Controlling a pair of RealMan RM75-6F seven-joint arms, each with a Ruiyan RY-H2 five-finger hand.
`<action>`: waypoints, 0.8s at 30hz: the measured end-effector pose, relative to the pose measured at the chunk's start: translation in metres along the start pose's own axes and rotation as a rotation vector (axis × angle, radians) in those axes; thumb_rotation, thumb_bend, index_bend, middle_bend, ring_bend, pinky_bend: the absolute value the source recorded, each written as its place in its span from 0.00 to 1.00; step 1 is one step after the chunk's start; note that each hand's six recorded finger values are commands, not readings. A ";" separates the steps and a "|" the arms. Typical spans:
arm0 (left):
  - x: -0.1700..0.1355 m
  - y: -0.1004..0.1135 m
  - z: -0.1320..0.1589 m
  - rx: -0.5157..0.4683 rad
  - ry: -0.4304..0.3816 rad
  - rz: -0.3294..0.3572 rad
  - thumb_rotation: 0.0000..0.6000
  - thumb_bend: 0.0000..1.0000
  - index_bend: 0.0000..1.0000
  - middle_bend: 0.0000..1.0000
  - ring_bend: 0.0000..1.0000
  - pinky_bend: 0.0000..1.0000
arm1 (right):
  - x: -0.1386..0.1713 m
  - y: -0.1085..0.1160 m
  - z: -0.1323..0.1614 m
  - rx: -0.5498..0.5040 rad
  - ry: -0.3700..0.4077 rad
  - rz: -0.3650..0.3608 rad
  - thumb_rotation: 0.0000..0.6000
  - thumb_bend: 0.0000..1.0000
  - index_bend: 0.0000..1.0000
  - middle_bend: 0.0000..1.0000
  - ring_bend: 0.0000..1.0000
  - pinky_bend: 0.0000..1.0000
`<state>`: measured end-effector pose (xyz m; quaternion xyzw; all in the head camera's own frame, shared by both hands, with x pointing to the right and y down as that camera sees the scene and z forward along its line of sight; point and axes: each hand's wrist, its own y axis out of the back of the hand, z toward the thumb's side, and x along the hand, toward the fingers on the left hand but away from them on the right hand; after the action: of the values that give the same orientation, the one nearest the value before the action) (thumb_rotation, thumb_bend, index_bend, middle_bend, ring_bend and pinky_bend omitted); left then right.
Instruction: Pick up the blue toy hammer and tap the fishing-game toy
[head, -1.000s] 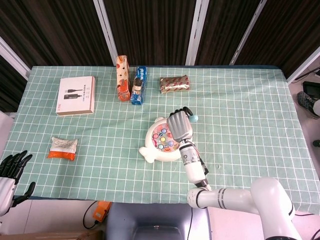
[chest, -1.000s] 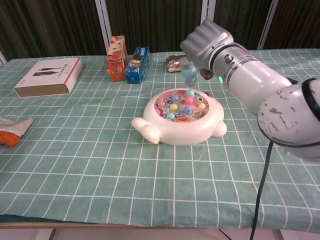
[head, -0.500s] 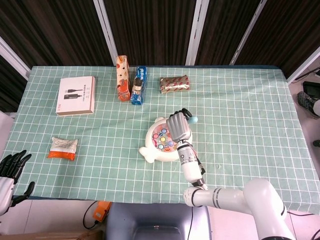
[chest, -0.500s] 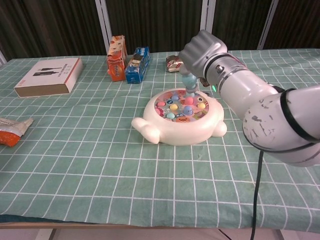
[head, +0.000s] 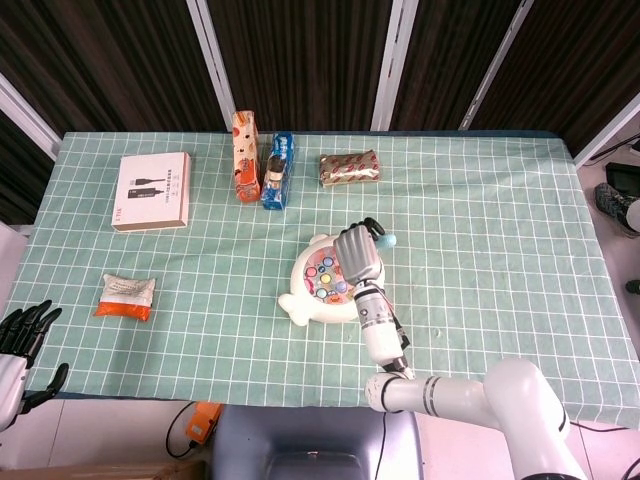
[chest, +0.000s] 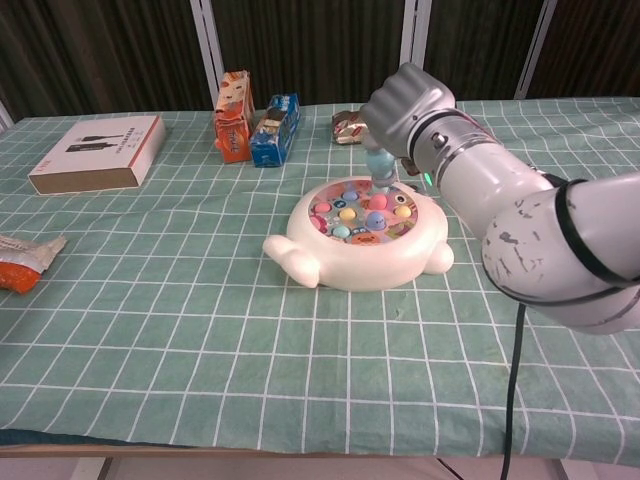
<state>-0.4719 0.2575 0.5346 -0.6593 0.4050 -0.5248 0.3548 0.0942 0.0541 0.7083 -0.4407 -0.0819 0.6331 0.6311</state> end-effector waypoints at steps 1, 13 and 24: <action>0.000 0.000 0.000 0.000 0.000 0.002 1.00 0.41 0.00 0.00 0.00 0.03 | 0.000 0.001 -0.002 -0.010 -0.004 -0.005 1.00 0.57 0.95 0.64 0.61 0.62; -0.002 0.001 0.001 -0.002 -0.003 0.006 1.00 0.41 0.00 0.00 0.00 0.03 | 0.017 -0.002 -0.055 -0.152 -0.049 -0.073 1.00 0.57 0.95 0.64 0.61 0.63; -0.003 -0.001 0.005 0.002 -0.018 -0.001 1.00 0.41 0.00 0.00 0.00 0.03 | 0.061 -0.077 -0.087 -0.352 -0.034 -0.045 1.00 0.57 0.95 0.64 0.61 0.63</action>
<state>-0.4673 0.2611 0.5326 -0.6637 0.4011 -0.5195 0.3588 0.2193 0.0829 0.6792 -0.5317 -0.2116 0.6020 0.5568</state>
